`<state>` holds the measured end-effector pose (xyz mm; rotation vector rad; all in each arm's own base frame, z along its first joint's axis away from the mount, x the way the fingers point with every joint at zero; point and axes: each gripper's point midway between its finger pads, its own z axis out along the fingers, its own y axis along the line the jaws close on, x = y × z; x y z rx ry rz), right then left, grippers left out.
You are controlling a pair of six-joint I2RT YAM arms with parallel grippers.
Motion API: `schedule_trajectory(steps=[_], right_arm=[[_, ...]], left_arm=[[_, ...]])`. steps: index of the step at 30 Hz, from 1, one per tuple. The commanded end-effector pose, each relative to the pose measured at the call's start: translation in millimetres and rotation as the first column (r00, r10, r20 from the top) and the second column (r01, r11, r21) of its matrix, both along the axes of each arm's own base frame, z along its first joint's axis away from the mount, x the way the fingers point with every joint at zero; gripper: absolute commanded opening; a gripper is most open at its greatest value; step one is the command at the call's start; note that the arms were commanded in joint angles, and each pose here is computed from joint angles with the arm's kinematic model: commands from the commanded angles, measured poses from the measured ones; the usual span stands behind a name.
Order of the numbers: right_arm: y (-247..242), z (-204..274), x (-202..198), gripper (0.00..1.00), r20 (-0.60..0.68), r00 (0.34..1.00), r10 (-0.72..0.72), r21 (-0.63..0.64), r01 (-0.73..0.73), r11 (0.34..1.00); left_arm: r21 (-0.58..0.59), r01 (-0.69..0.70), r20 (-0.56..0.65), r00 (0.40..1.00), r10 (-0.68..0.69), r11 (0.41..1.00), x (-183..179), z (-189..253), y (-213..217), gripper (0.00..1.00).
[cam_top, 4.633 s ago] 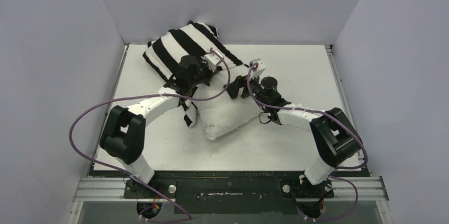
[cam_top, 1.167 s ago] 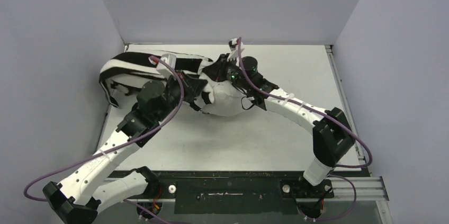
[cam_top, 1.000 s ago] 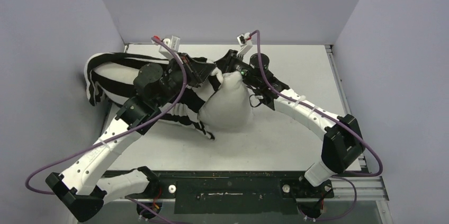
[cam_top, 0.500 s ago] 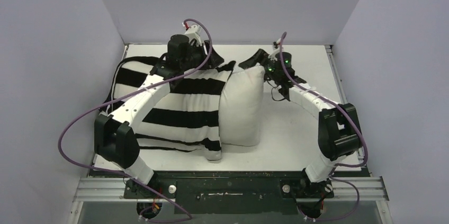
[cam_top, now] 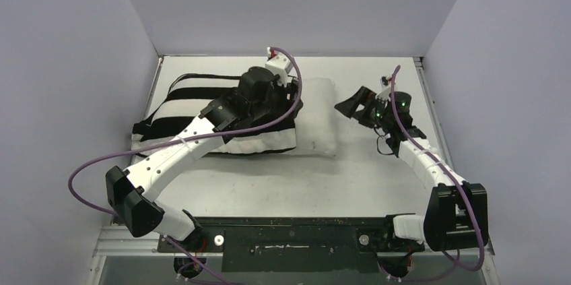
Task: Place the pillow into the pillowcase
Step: Stuff the pillow into the pillowcase.
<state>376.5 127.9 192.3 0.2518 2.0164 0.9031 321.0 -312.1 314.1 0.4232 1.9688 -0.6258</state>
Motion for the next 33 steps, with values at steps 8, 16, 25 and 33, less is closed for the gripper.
schedule_trajectory(steps=[8,16,25,33], right_arm=[[21.6,-31.5,-34.1,0.9,0.01,0.986,0.166,0.066,-0.166,0.984],[25.0,-42.0,-12.0,0.88,0.014,0.982,0.19,0.181,-0.19,0.965],[77.1,-40.4,-15.5,0.5,0.074,0.961,0.267,0.36,-0.275,0.891],[98.6,-9.1,3.7,0.24,0.135,0.987,0.085,0.659,-0.154,0.737]], left_arm=[[0.192,-0.212,0.053,0.977,0.206,0.958,33.6,-66.5,14.8,0.61],[0.355,-0.345,0.141,0.939,0.315,0.869,70.0,-94.6,21.2,0.55],[0.085,-0.106,0.192,0.977,0.088,0.991,45.5,-8.5,-89.9,0.0],[-0.275,0.309,0.142,0.95,-0.279,0.91,-100.4,49.0,-252.5,0.0]])
